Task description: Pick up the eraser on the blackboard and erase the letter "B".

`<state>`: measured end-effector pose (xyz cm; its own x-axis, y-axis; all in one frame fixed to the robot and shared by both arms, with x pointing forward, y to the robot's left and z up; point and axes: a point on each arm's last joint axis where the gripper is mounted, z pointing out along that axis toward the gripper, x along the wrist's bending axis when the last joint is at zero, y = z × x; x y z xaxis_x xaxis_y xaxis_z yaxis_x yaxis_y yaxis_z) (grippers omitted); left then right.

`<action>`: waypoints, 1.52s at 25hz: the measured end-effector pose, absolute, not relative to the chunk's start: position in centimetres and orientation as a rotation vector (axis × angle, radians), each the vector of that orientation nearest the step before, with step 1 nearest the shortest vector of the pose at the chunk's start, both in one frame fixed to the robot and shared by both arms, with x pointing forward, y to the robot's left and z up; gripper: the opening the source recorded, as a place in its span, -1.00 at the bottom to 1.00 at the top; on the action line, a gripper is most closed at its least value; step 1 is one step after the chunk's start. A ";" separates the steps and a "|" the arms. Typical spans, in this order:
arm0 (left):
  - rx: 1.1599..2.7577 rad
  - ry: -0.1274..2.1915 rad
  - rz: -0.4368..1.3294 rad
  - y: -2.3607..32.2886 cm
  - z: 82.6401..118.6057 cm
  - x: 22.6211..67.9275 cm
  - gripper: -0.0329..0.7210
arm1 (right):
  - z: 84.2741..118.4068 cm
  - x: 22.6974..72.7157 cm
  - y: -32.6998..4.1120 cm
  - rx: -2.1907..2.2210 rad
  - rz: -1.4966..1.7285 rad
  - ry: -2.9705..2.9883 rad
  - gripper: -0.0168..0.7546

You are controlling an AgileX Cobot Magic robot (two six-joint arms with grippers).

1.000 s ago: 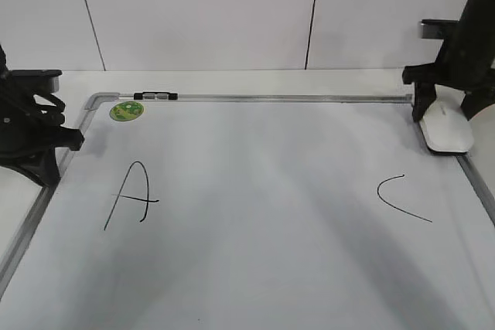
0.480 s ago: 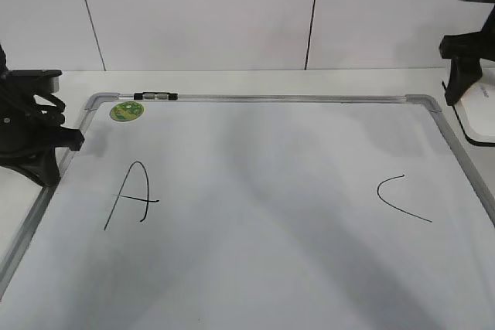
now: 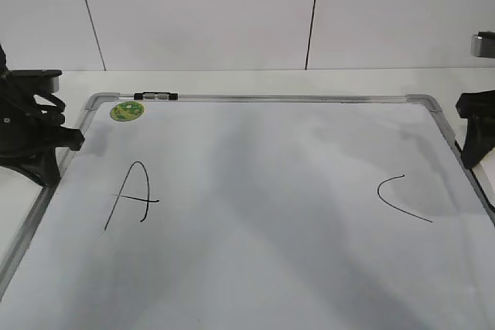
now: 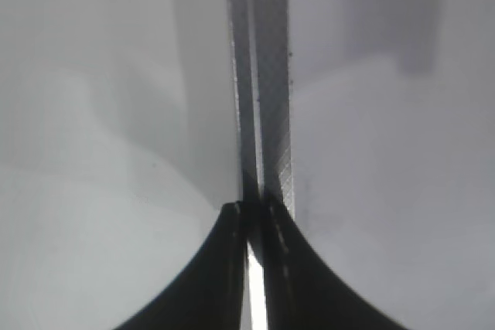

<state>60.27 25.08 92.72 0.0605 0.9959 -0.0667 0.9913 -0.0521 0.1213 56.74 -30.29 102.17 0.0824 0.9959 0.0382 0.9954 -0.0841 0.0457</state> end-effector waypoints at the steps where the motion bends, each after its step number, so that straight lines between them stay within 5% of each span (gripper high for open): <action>1: 2.183 2.066 0.051 25.1 92.7 60.3 -0.86 | 101.8 56.7 -30.3 2.300 0.101 2.118 0.44; 15: 2.172 2.071 0.039 25.0 92.7 60.2 -0.86 | 97.3 58.6 -30.3 2.341 0.031 2.153 0.44; 38: 2.169 2.072 0.035 25.0 92.7 60.2 -0.86 | 96.1 60.0 -30.1 2.336 0.085 2.160 0.44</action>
<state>60.24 24.96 92.73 0.0501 0.9955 -0.0808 0.9921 -0.0403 0.1185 59.98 -30.09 96.09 0.0782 0.9947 0.0668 0.9969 -0.0787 0.0059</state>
